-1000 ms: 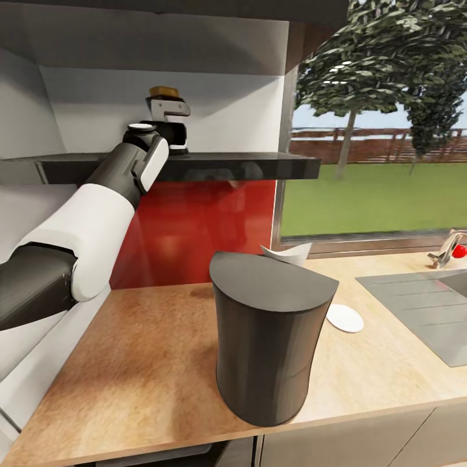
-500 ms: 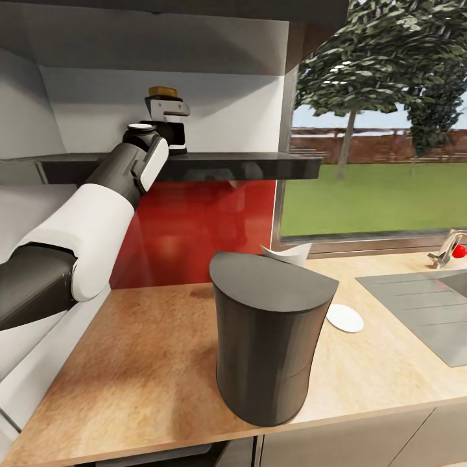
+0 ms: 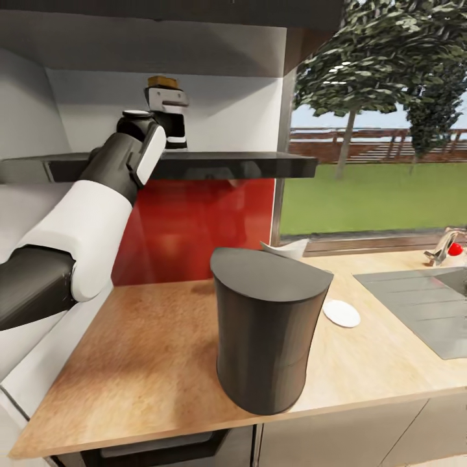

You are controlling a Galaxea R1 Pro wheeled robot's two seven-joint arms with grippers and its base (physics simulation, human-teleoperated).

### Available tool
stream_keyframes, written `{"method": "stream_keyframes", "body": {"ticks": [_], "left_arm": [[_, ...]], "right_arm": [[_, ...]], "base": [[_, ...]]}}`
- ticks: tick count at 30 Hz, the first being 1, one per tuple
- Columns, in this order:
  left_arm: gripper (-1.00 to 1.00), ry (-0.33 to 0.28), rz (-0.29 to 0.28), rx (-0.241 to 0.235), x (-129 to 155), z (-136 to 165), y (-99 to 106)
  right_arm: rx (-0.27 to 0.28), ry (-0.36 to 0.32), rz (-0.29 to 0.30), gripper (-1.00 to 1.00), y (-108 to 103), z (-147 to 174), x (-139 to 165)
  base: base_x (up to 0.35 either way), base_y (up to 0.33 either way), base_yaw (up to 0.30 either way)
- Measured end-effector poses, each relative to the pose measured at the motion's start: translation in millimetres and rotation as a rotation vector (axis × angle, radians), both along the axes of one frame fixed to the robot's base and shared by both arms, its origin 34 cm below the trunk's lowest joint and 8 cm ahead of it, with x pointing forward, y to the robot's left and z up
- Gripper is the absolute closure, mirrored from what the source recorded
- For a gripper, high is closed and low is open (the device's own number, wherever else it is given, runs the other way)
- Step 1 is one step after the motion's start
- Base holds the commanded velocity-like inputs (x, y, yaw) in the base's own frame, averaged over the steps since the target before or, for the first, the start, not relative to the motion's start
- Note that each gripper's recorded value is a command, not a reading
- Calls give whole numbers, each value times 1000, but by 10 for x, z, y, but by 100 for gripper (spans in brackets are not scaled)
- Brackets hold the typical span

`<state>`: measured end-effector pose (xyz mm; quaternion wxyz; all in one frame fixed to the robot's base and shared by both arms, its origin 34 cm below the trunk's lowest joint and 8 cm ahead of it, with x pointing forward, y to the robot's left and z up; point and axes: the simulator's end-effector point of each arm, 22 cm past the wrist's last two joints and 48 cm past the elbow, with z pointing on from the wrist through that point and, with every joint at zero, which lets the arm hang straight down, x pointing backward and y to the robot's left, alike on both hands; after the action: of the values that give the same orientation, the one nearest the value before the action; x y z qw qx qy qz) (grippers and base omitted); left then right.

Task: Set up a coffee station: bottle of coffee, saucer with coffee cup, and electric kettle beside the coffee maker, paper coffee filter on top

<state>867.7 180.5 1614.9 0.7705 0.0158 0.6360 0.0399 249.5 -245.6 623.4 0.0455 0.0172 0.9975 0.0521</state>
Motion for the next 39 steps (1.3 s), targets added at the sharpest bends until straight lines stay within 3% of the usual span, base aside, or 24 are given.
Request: {"method": "stream_keyframes", "body": {"ticks": [21, 39], "left_arm": [[100, 12, 17, 0, 2, -13, 102], [100, 28, 19, -1, 39, -147, 109]], "right_arm": [[2, -3, -1, -100, 13, 1, 14], [4, -3, 0, -100, 35, 1, 14]], "base": [[-326, -4, 0], [-325, -103, 0]]}}
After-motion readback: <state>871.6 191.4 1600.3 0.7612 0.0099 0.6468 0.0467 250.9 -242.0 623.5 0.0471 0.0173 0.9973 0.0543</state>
